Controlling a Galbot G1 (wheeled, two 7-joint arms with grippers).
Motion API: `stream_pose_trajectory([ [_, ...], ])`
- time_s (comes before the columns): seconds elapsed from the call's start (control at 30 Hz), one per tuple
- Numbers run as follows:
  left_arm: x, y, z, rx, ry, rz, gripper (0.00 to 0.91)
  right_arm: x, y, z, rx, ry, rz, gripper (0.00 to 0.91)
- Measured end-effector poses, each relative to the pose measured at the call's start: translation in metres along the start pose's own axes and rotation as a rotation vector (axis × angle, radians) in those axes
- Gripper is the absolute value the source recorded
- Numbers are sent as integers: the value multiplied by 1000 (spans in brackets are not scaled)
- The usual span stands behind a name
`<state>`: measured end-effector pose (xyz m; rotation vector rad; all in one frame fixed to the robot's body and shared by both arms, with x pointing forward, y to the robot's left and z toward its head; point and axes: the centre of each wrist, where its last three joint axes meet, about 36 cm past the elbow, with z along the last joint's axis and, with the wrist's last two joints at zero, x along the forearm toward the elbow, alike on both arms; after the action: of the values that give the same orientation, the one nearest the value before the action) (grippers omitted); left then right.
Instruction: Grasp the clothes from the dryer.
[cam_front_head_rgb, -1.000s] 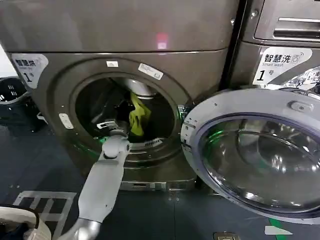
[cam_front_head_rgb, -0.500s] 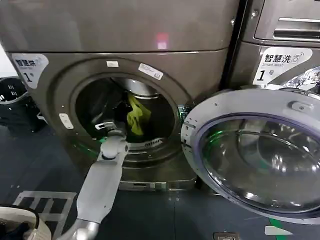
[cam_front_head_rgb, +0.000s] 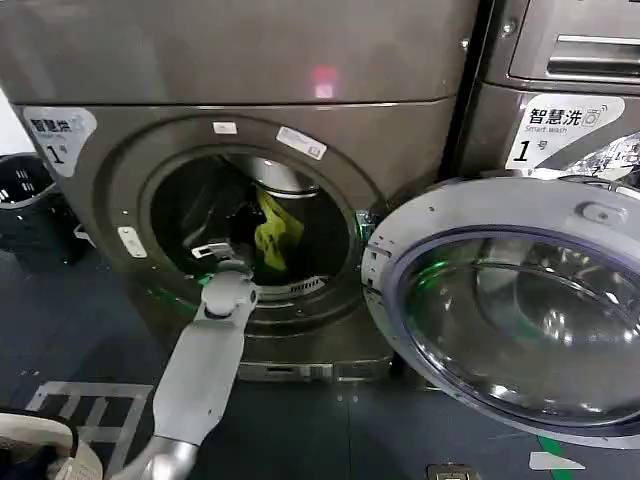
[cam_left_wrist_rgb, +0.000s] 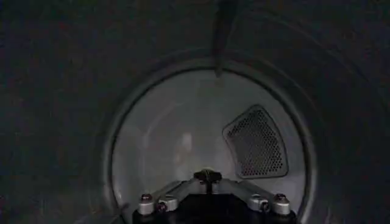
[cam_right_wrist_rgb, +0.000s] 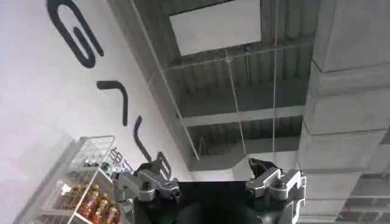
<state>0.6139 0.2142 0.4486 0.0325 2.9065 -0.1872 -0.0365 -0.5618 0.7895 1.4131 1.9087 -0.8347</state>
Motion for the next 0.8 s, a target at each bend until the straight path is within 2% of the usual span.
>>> stream_pose_trajectory([
  [0.63,1,-3,0,-1,4,11,0,-1,-5,-1,6,2,19,907],
  [0.8,0,-4,-1,-1,2,13,0,2,-6,-1,10,26,21,907],
])
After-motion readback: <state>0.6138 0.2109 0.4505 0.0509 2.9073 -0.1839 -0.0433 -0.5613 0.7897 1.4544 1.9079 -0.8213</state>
